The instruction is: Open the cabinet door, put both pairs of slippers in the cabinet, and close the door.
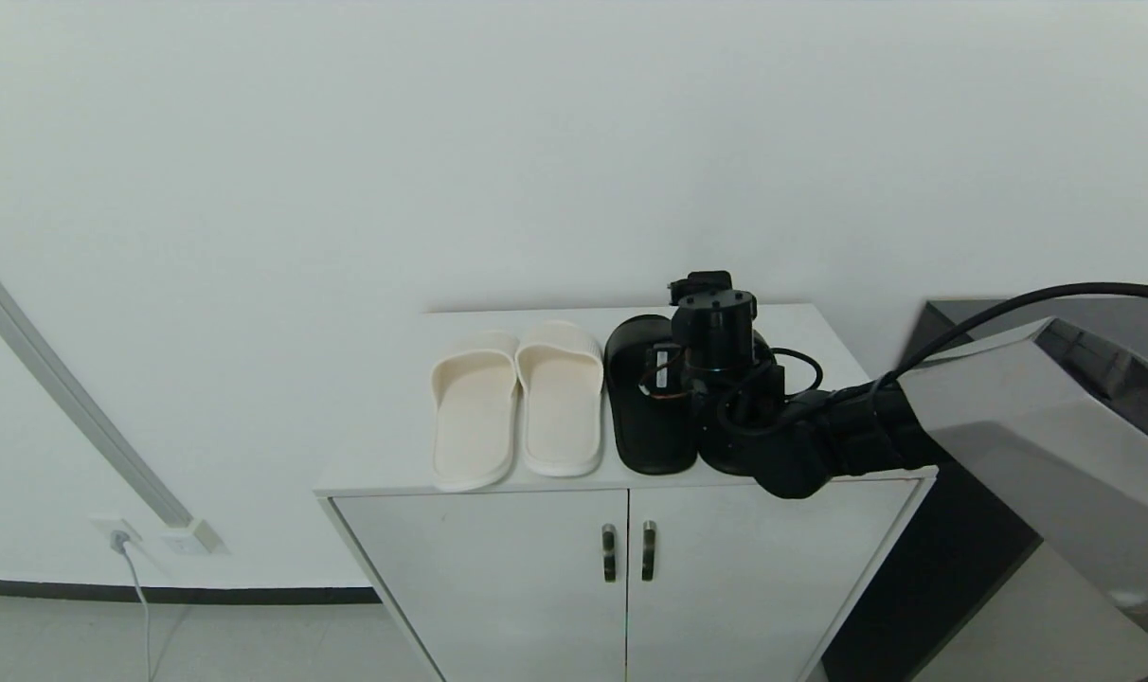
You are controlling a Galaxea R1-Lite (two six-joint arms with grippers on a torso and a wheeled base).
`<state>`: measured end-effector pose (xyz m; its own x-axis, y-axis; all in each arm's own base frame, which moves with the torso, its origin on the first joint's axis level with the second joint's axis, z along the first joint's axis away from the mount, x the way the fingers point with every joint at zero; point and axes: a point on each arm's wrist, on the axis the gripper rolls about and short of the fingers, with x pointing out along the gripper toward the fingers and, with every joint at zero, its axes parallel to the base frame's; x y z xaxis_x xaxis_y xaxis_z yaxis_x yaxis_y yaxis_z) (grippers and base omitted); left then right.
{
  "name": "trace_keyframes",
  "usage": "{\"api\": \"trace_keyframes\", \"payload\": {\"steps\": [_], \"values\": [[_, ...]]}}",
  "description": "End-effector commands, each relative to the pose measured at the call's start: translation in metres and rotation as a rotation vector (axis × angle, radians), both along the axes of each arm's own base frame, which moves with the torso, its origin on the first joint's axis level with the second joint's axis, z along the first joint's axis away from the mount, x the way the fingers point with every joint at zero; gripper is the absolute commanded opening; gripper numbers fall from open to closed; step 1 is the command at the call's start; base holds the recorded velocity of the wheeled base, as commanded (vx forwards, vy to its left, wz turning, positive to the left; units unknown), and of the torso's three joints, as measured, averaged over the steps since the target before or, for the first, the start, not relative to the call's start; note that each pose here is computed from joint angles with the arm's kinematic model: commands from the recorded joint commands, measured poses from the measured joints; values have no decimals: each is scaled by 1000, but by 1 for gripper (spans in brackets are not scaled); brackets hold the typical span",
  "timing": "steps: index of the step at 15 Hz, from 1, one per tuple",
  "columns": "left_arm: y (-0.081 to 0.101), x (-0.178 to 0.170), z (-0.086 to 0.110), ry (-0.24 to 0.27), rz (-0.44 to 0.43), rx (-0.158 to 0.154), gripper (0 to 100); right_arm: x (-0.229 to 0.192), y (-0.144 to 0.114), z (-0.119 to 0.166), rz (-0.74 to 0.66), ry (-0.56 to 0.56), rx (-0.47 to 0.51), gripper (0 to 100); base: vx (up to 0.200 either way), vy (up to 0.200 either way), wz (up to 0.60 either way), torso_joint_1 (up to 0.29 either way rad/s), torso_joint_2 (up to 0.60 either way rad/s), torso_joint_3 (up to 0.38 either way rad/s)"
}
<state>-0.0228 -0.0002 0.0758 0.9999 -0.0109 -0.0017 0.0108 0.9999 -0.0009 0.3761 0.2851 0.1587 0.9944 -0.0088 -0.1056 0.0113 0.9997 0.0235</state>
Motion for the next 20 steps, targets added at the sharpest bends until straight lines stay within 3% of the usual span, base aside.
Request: {"api": "trace_keyframes", "payload": {"steps": [1,8,11,16,20], "values": [[0,0,0,0,0,-1,0,1,1,0,1,-2,4,0,0,0,0,0,0,0],[0,0,0,0,0,-1,0,-8,-6,15,-5,-16,14,0,0,0,0,0,0,0],[0,0,0,0,0,-2,0,-51,-23,33,56,7,3,0,0,0,0,0,0,0],[0,0,0,0,2,-2,0,-161,-63,54,457,50,1,0,0,0,0,0,0,0],[0,0,0,0,3,-1,0,-222,-94,53,728,74,10,0,0,0,0,0,0,0]]}}
